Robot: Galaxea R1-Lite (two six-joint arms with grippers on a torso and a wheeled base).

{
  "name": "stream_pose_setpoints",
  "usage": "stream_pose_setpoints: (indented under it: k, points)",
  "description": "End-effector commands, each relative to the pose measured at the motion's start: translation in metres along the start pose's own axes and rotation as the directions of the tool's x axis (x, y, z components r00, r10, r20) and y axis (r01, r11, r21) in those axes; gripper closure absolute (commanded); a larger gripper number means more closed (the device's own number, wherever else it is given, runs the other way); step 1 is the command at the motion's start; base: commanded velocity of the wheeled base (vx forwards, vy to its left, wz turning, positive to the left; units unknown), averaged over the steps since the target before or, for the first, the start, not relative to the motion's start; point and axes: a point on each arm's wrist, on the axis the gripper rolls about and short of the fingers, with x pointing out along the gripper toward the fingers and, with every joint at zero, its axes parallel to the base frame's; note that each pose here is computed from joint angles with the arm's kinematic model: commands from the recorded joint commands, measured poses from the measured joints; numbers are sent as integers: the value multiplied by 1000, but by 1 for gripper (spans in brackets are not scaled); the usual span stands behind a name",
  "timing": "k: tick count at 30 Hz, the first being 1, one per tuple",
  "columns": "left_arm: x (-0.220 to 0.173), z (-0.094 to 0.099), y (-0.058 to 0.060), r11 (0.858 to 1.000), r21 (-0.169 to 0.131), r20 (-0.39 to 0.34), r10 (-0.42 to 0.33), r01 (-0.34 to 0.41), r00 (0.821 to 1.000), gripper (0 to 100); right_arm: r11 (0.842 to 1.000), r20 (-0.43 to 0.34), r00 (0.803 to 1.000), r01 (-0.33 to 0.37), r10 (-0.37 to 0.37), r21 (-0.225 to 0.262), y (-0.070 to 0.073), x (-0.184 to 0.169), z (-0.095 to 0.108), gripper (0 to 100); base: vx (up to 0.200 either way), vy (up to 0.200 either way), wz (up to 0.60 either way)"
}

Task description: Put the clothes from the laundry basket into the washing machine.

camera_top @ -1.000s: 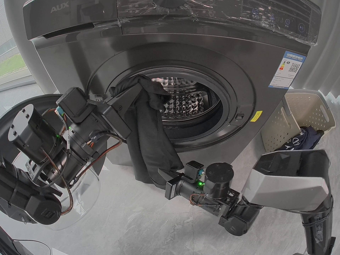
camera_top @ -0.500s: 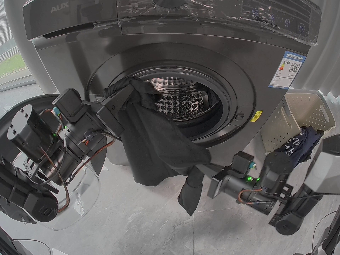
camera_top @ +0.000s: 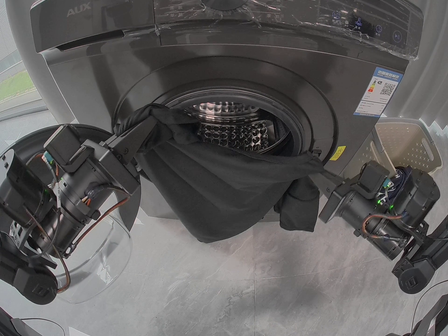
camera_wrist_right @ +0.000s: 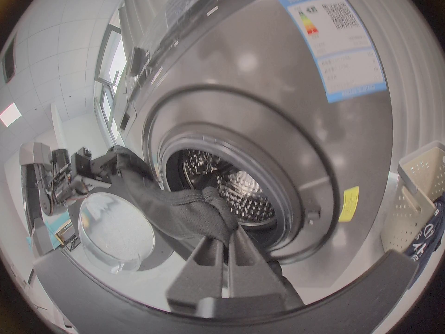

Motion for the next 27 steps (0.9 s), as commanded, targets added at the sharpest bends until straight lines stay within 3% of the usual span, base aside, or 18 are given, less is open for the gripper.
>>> stream_pose_setpoints:
  k: [1, 13, 15, 16, 17, 18, 19, 20, 23, 26, 27]
  points:
    - [-11, 10, -10, 999, -7, 24, -31, 31, 999, 100, 1000, 119, 993, -19, 19, -3, 5, -2, 30, 100, 0, 0, 0]
    - [-24, -6, -9, 1000, -17, -60, -24, 23, 998, 100, 999, 265, 964, -37, 39, -12, 10, -4, 67, 100, 0, 0, 0]
    - [-30, -14, -11, 999, -25, -104, -33, 30, 994, 100, 999, 277, 960, -43, 44, -10, 11, -2, 70, 100, 0, 0, 0]
    - [-40, -25, -17, 997, -51, -170, -74, 66, 983, 100, 999, 281, 958, -49, 50, -9, 13, -2, 71, 100, 0, 0, 0]
    - [-40, -25, -17, 997, -51, -170, -74, 66, 983, 100, 999, 281, 958, -49, 50, -9, 13, -2, 71, 100, 0, 0, 0]
    - [-49, -41, -21, 993, -79, -252, -110, 93, 961, 100, 998, 279, 959, -57, 57, -7, 15, -1, 70, 100, 0, 0, 0]
    - [-50, -44, -22, 992, -84, -269, -115, 96, 956, 100, 998, 277, 959, -58, 58, -8, 15, -2, 70, 100, 0, 0, 0]
    - [-52, -58, -25, 989, -102, -327, -131, 103, 936, 100, 998, 277, 959, -58, 58, -7, 15, -2, 70, 100, 0, 0, 0]
    - [-47, -78, -28, 987, -121, -397, -143, 102, 907, 100, 998, 277, 959, -61, 61, -6, 16, -1, 70, 100, 0, 0, 0]
    - [-43, -93, -26, 988, -122, -441, -140, 95, 887, 100, 998, 270, 961, -67, 65, -3, 17, -2, 68, 100, 0, 0, 0]
    - [-43, -97, -26, 988, -125, -453, -142, 94, 880, 0, 997, 268, 961, -73, 70, -2, 19, -2, 68, 100, 0, 0, 0]
